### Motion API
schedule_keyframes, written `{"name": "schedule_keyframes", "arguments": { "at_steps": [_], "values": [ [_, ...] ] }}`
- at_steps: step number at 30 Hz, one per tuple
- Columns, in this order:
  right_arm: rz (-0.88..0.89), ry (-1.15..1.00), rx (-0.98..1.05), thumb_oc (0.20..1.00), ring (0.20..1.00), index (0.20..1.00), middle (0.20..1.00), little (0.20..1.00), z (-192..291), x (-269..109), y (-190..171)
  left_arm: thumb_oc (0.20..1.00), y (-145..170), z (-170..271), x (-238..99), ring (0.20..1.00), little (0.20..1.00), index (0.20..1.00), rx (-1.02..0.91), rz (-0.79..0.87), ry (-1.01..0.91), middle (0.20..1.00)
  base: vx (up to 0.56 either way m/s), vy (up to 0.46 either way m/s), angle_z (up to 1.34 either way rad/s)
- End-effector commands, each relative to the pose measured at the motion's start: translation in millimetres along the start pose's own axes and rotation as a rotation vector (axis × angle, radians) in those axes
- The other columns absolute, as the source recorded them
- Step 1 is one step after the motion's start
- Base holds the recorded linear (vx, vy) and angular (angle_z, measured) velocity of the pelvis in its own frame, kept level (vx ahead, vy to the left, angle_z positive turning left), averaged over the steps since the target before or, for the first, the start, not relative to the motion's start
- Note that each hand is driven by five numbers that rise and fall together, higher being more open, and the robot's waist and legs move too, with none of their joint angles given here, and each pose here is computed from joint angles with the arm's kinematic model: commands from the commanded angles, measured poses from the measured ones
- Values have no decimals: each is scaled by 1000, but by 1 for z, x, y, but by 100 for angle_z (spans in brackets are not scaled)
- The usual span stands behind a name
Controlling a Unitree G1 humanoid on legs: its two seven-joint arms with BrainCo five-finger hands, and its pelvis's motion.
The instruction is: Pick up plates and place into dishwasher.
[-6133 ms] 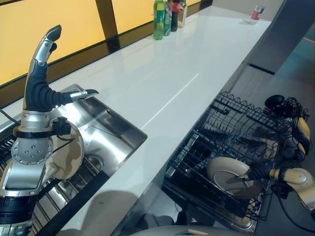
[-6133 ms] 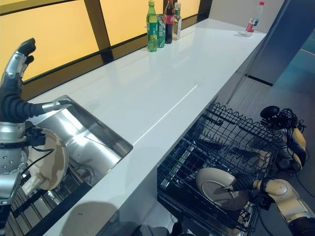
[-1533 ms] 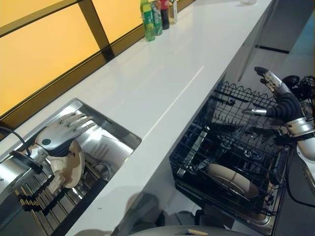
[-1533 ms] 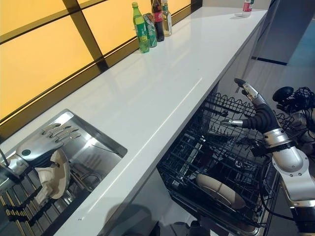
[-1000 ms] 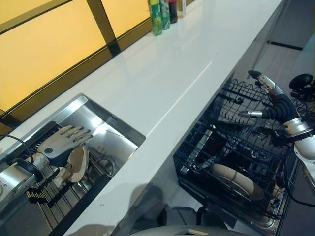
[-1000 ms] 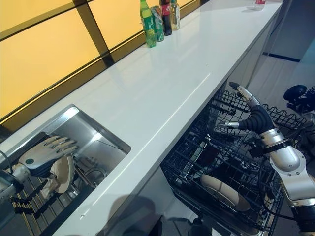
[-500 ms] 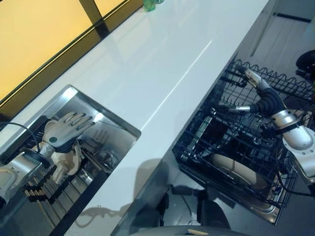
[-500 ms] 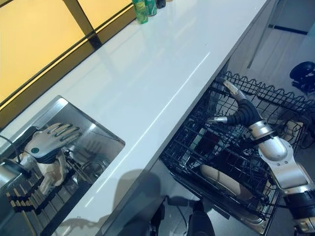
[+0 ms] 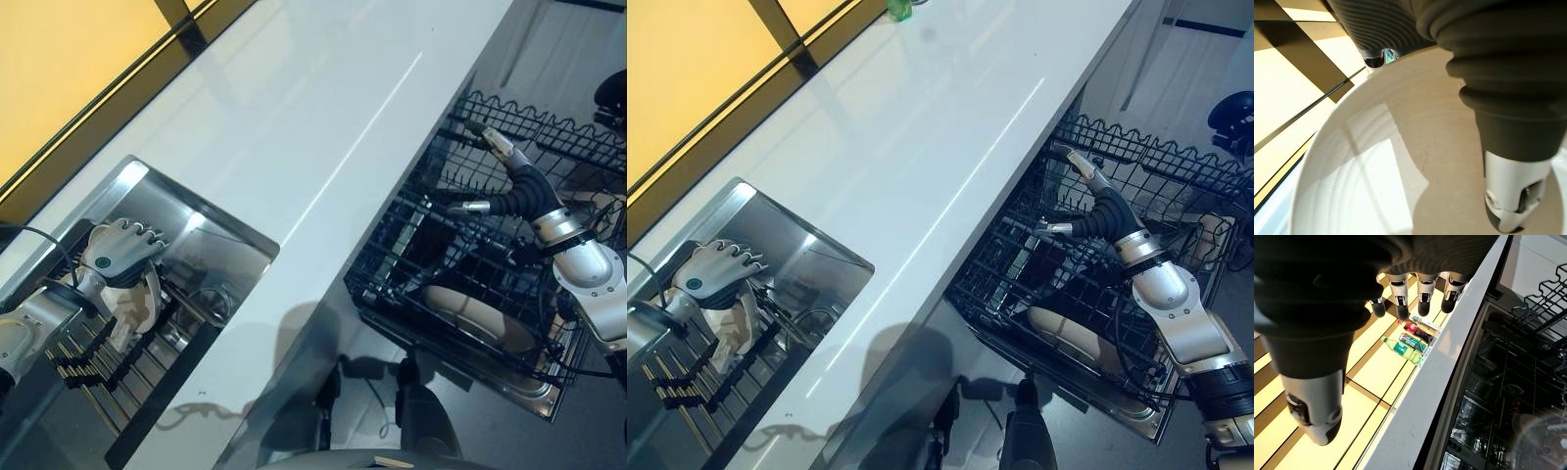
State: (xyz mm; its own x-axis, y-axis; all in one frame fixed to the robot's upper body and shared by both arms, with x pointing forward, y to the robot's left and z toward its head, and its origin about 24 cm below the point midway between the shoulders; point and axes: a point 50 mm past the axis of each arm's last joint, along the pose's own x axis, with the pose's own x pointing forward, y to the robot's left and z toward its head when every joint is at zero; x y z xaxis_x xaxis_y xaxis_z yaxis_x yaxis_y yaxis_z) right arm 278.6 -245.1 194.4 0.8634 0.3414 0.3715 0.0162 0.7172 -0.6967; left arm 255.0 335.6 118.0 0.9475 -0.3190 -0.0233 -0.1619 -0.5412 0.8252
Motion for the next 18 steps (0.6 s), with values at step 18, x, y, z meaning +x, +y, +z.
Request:
{"name": "schedule_keyframes", "arguments": {
  "at_steps": [18],
  "values": [
    [-62,-149,-40,1000,1000,1000,1000,1000,30,18,-14,200,9,-41,-8,200,200,200,22,133,307,200,-4,-9,4]
  ]
}}
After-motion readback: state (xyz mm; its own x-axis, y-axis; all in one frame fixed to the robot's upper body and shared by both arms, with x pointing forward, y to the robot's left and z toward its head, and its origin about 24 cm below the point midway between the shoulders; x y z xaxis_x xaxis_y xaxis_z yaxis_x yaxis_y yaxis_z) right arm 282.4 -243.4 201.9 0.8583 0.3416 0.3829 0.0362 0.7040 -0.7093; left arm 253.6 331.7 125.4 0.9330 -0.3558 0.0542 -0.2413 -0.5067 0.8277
